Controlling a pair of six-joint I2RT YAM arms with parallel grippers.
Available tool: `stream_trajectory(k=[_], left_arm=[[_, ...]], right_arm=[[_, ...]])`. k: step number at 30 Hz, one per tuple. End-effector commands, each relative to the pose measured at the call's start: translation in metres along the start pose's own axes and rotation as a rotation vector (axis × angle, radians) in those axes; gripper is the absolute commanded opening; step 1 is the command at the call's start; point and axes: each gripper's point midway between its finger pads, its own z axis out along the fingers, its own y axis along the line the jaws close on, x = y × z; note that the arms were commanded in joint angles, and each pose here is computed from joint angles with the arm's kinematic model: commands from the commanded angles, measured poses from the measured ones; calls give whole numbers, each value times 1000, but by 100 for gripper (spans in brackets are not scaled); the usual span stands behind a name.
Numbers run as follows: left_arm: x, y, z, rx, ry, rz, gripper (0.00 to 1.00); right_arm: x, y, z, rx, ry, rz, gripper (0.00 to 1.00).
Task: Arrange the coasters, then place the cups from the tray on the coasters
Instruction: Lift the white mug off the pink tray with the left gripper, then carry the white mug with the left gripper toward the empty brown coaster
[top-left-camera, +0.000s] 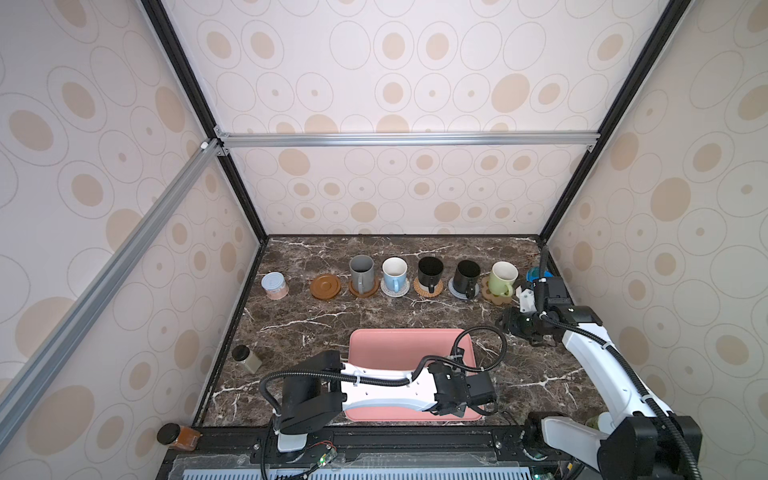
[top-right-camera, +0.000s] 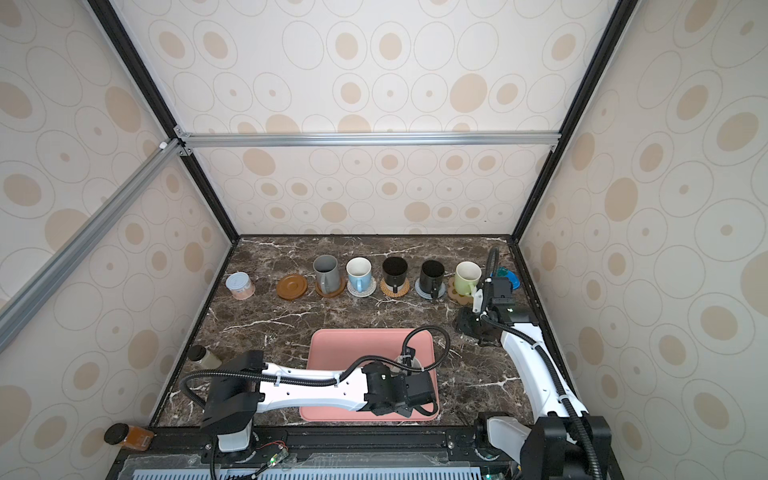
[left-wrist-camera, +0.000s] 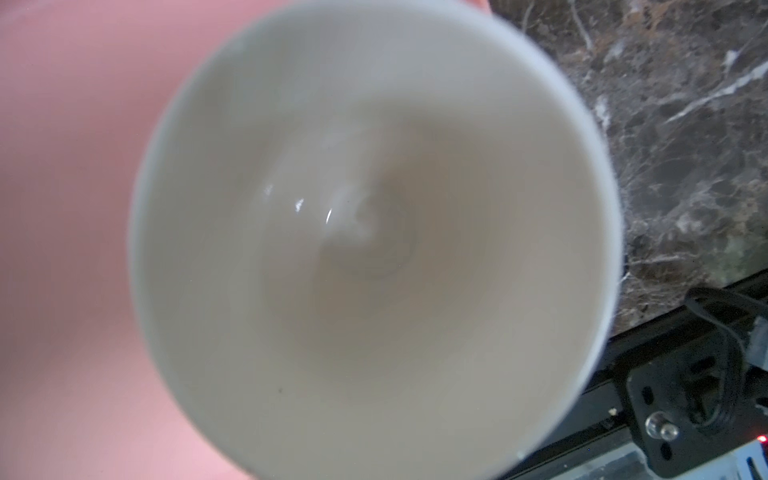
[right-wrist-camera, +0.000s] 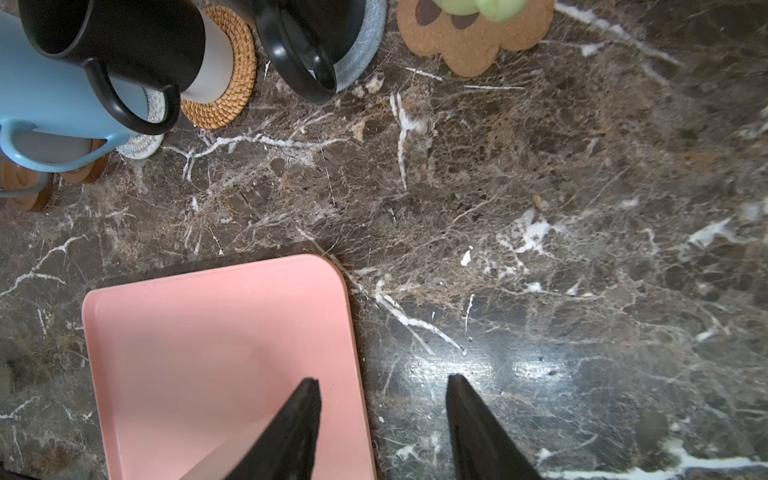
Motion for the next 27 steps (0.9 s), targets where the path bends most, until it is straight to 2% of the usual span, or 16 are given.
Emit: stream_trajectory(k=[1,10,27], left_arm=[[-24,10,-20,26,-96,-98,12],[-31,55,-31,22,-139,-207,12],[-44,155,-55,-97,-201,-303,12]], right_arm=[[5,-4,-1,14,20,1,53],[5,-4,0,12,25,3,53],[6,-5,-1,23,32,4,53]])
